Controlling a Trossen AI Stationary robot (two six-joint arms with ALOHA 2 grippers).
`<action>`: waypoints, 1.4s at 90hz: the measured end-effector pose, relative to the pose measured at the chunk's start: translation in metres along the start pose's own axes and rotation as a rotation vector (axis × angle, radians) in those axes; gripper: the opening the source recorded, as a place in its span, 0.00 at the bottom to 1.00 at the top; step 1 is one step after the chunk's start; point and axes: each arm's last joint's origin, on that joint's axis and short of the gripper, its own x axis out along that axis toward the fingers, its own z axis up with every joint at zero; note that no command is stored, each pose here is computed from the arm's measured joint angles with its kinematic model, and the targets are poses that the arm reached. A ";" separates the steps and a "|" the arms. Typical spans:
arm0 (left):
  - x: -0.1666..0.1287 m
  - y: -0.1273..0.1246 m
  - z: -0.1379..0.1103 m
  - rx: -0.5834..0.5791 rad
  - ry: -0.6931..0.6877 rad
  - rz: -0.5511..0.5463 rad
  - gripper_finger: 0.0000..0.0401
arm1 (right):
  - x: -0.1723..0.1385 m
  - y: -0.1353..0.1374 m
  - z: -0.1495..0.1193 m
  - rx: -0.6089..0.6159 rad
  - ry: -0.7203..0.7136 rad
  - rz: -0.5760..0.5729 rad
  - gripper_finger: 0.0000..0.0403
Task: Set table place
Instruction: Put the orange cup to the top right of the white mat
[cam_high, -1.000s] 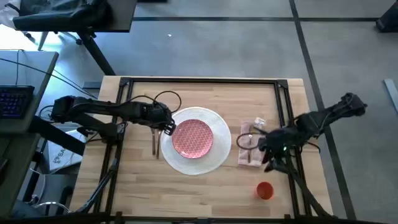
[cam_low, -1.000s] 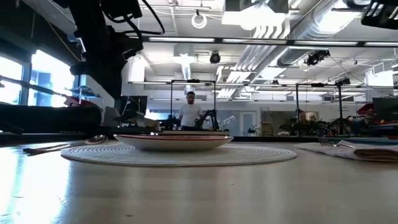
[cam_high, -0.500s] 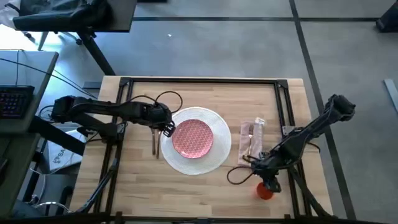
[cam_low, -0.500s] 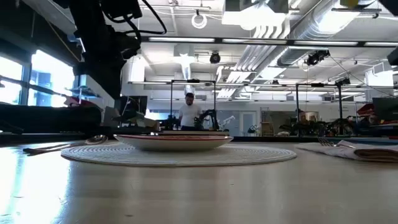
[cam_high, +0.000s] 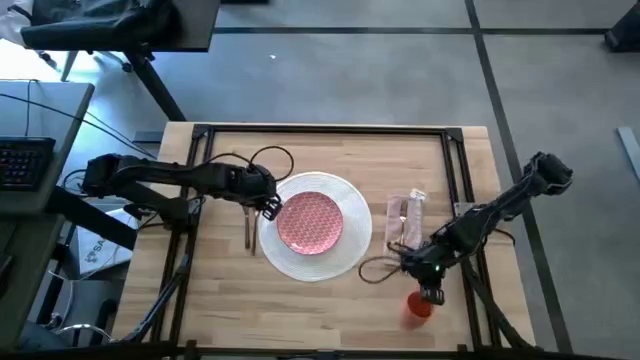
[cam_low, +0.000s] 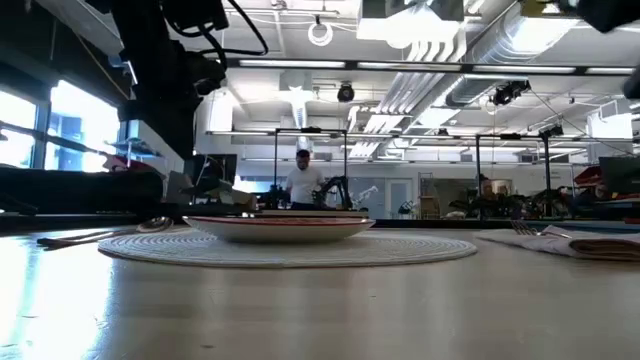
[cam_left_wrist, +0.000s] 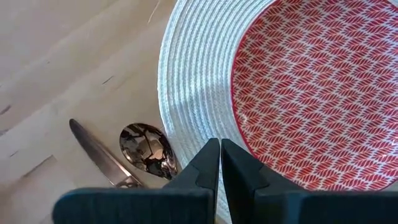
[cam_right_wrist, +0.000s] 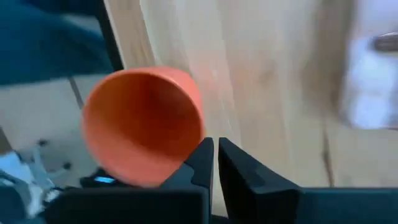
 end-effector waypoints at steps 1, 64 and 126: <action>0.000 0.000 0.000 -0.003 0.000 0.000 0.00 | -0.004 -0.001 0.000 0.005 -0.007 -0.001 0.00; 0.000 0.000 0.000 -0.015 -0.001 0.000 0.00 | -0.097 -0.036 0.014 -0.110 -0.164 0.064 0.00; 0.000 0.000 0.000 0.058 0.008 -0.009 0.00 | 0.023 0.077 -0.008 -0.454 -0.060 0.052 0.50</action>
